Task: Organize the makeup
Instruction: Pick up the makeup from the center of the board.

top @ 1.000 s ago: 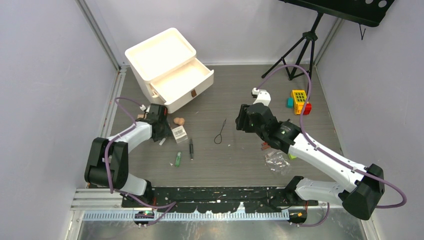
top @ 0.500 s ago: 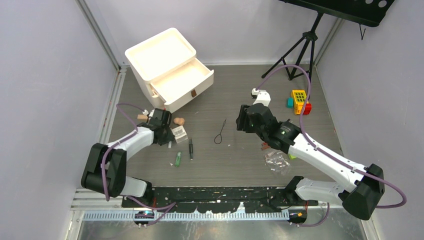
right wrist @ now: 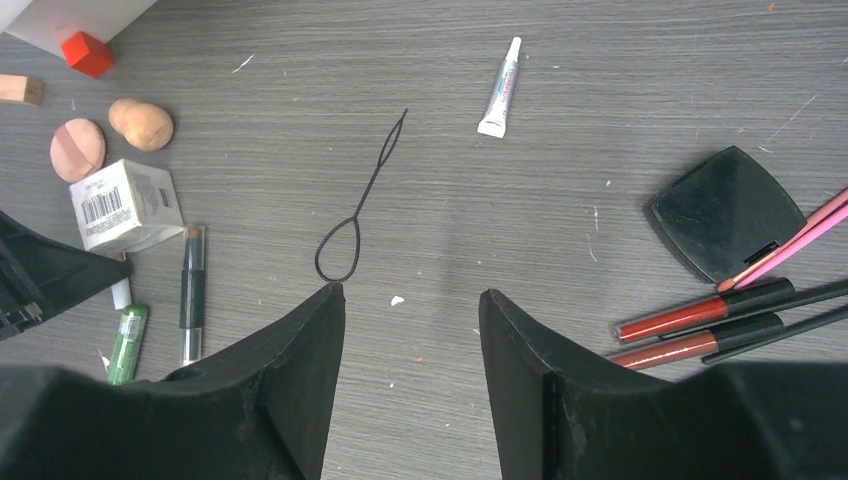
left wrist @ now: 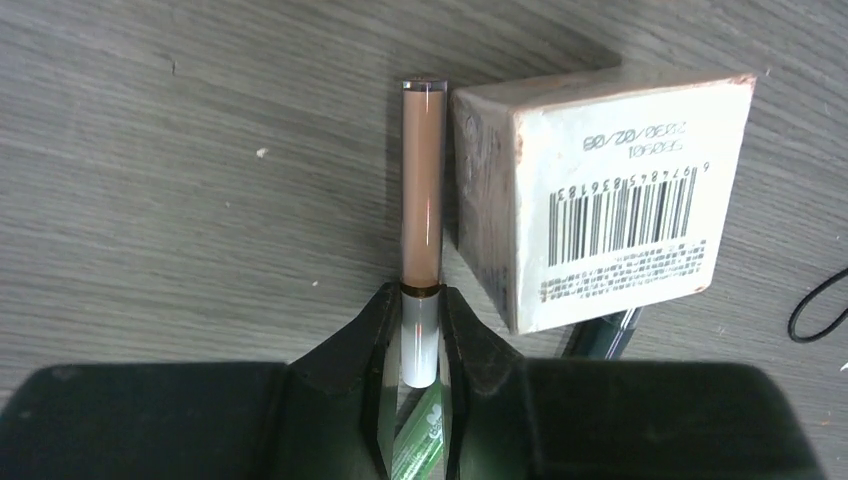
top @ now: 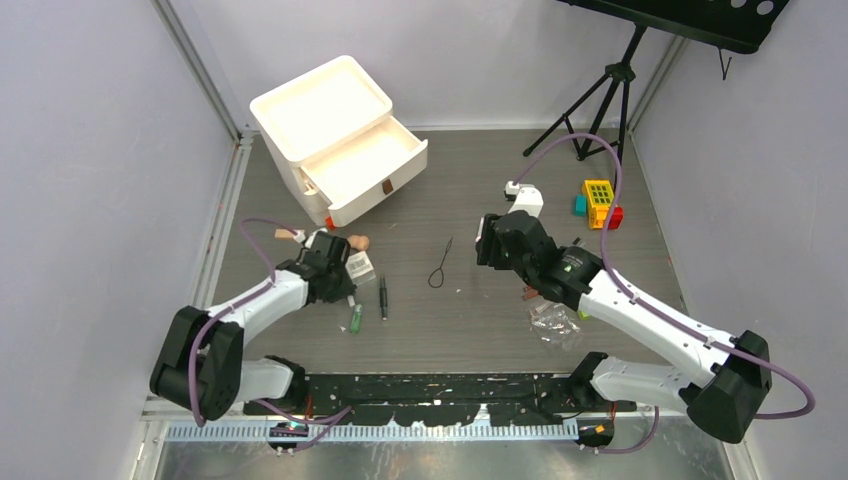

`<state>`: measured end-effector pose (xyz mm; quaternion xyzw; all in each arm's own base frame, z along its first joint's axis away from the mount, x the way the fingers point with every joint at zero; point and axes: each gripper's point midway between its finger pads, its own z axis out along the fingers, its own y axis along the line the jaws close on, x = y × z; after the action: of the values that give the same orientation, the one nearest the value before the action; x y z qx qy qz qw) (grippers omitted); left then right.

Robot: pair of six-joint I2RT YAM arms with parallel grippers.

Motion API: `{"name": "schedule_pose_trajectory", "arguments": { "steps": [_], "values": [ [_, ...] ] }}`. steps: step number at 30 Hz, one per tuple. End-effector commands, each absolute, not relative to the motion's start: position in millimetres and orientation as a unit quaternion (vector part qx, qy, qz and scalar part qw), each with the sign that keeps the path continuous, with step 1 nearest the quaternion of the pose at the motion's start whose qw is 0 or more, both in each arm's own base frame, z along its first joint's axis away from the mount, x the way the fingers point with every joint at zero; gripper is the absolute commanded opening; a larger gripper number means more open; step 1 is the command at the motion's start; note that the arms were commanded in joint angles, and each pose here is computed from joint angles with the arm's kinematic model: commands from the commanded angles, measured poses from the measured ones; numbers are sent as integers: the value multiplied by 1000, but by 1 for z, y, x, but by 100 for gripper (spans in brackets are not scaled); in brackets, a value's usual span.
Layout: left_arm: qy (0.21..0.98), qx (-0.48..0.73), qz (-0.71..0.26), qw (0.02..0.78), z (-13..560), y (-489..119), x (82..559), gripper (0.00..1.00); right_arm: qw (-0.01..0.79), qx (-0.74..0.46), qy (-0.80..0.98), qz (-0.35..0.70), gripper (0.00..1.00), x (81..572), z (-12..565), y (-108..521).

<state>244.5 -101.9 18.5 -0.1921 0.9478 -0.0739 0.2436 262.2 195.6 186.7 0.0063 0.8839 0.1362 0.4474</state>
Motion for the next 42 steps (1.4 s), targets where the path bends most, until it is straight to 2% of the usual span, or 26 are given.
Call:
{"name": "schedule_pose_trajectory", "arguments": {
  "steps": [1,12,16,23,26,32,37,42],
  "values": [
    [967,-193,-38,164,-2,-89,194,7,470,15,872,140,57,265,202,191],
    [936,-204,-31,283,101,-59,190,1,468,15,872,145,57,265,203,193],
    [920,-220,-60,320,135,-60,190,0,467,13,872,150,57,264,204,195],
    [885,-212,-63,409,224,-48,206,0,470,15,868,156,57,260,209,191],
    [873,-169,-71,451,271,-54,226,0,473,17,867,157,57,257,212,187],
    [875,-37,-91,474,316,-96,285,0,474,16,866,158,57,250,216,180],
    [852,53,-95,513,339,-124,335,0,476,15,866,154,57,242,219,170],
    [837,156,-72,519,342,-146,380,0,483,20,863,148,57,236,223,159]
  ]
}}
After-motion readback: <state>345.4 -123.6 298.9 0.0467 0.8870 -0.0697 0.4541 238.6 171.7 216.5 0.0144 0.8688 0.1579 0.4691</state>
